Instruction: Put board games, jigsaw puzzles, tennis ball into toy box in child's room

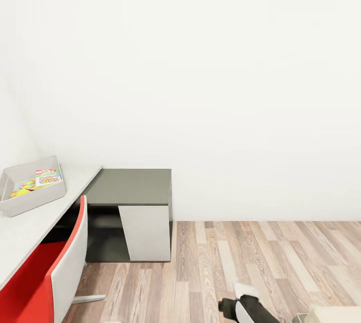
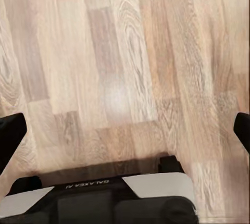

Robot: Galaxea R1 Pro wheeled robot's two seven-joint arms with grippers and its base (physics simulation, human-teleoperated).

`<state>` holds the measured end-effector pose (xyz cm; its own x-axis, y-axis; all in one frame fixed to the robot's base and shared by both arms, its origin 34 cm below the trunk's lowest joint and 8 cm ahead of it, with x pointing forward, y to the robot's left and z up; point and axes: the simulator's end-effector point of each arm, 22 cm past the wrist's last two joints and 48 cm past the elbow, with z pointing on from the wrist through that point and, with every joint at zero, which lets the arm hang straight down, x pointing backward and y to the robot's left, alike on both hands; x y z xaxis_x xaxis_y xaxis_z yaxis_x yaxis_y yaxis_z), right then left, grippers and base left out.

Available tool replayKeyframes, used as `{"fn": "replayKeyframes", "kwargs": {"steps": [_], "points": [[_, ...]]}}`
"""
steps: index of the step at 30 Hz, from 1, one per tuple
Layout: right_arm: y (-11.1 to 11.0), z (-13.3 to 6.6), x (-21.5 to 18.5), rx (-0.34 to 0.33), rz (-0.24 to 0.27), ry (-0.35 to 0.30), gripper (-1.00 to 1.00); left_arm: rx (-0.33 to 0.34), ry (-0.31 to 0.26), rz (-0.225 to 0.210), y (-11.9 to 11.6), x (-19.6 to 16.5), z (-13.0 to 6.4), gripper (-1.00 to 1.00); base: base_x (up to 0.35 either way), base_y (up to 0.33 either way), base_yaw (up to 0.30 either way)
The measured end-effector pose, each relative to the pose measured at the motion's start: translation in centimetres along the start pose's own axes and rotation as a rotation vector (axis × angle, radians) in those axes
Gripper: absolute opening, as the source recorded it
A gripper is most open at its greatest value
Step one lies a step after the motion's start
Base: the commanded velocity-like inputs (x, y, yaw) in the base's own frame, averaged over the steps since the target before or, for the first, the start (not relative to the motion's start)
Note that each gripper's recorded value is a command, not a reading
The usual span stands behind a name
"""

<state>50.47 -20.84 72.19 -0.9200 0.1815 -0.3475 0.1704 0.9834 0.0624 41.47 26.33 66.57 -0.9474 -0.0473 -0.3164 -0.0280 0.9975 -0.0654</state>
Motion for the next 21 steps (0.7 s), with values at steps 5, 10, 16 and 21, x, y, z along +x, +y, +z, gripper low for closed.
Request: {"fn": "replayKeyframes", "kwargs": {"steps": [5, 10, 16, 21], "points": [[-3.0, 1.5, 6.7, 0.068, 0.000, 0.040, 1.00, -0.084, 0.073, -0.001, 2.2, 6.2, -0.1, 1.00, 0.000, 0.000, 0.000], [-6.3, 1.8, 13.6, 0.137, -0.005, 0.093, 1.00, -0.151, 0.136, 0.002, 3.9, 12.4, -0.8, 1.00, 0.000, 0.000, 0.000], [-8.6, 1.1, 19.9, 0.167, -0.087, 0.157, 1.00, -0.200, 0.101, 0.005, 5.2, 16.0, -1.6, 1.00, 0.000, 0.000, 0.000], [-10.3, 0.2, 24.7, 0.187, -0.111, 0.201, 1.00, -0.243, 0.121, 0.010, 6.5, 19.0, -2.5, 1.00, 0.000, 0.000, 0.000]]}}
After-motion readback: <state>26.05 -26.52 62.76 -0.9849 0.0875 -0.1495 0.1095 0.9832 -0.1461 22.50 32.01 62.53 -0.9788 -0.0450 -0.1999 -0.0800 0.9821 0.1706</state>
